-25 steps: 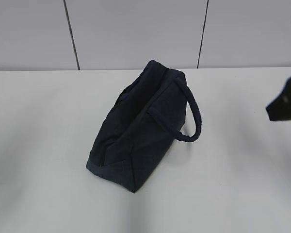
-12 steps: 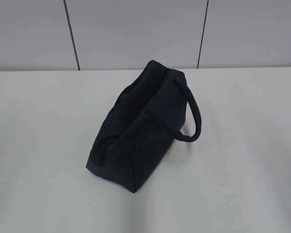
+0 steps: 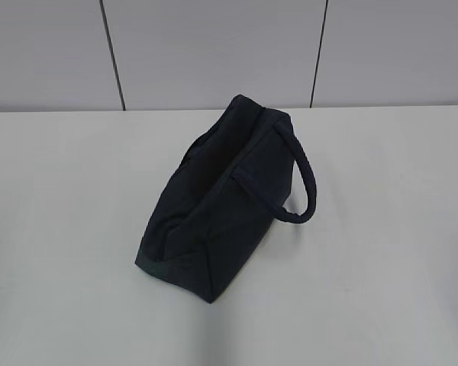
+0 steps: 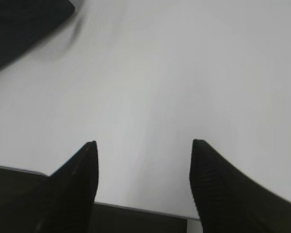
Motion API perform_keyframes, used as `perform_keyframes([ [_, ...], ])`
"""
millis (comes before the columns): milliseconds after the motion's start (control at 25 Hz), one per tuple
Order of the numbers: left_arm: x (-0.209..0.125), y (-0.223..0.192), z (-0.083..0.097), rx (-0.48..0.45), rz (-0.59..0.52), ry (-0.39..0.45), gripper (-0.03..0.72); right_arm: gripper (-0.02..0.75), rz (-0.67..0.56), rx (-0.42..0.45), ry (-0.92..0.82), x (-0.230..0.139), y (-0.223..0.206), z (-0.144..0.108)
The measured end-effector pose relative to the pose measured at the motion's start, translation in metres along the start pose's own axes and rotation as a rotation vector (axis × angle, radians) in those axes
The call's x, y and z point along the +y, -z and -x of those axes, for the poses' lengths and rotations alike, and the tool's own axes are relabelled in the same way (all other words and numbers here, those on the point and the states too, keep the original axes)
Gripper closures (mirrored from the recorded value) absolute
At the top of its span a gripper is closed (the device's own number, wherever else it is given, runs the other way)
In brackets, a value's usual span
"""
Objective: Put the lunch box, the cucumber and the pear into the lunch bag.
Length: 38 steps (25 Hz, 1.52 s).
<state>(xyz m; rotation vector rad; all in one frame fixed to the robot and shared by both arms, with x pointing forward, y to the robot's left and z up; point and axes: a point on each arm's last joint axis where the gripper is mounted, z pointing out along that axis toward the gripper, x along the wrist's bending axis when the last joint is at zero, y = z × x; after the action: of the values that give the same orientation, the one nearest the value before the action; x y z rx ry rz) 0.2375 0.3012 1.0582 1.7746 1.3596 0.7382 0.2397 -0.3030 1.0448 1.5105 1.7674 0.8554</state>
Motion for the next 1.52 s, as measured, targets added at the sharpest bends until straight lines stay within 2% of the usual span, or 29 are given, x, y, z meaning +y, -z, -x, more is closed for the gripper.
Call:
perform_keyframes([
  [80, -0.0042, 0.0028, -0.0012, 0.013, 0.033, -0.006, 0.393, 0.275, 0.053, -0.002, -0.003, -0.0046, 0.0063, 0.0001],
  [200, -0.0076, 0.0081, -0.0015, 0.017, 0.077, -0.008, 0.398, 0.275, 0.070, -0.003, -0.004, -0.0066, 0.0085, 0.0001],
  [760, -0.0079, 0.0087, -0.0018, 0.022, 0.084, -0.009, 0.419, 0.275, 0.072, -0.001, -0.004, -0.0068, 0.0087, 0.0000],
  [840, -0.0080, 0.0089, -0.0014, 0.048, 0.085, 0.006, 0.419, 0.275, 0.071, -0.014, -0.012, -0.0068, 0.0088, -0.0002],
  [1000, -0.0082, 0.0091, 0.0007, 0.179, 0.085, 0.083, 0.421, 0.275, 0.064, -0.112, -0.076, -0.0069, 0.0090, -0.0014],
  [1080, -0.0082, 0.0091, 0.0012, 0.213, 0.085, 0.102, 0.421, 0.275, 0.060, -0.136, -0.092, -0.0071, 0.0091, -0.0017],
  [1520, -0.0082, 0.0091, 0.0014, 0.222, 0.085, 0.107, 0.444, 0.275, 0.059, -0.142, -0.096, -0.0071, 0.0091, -0.0018],
])
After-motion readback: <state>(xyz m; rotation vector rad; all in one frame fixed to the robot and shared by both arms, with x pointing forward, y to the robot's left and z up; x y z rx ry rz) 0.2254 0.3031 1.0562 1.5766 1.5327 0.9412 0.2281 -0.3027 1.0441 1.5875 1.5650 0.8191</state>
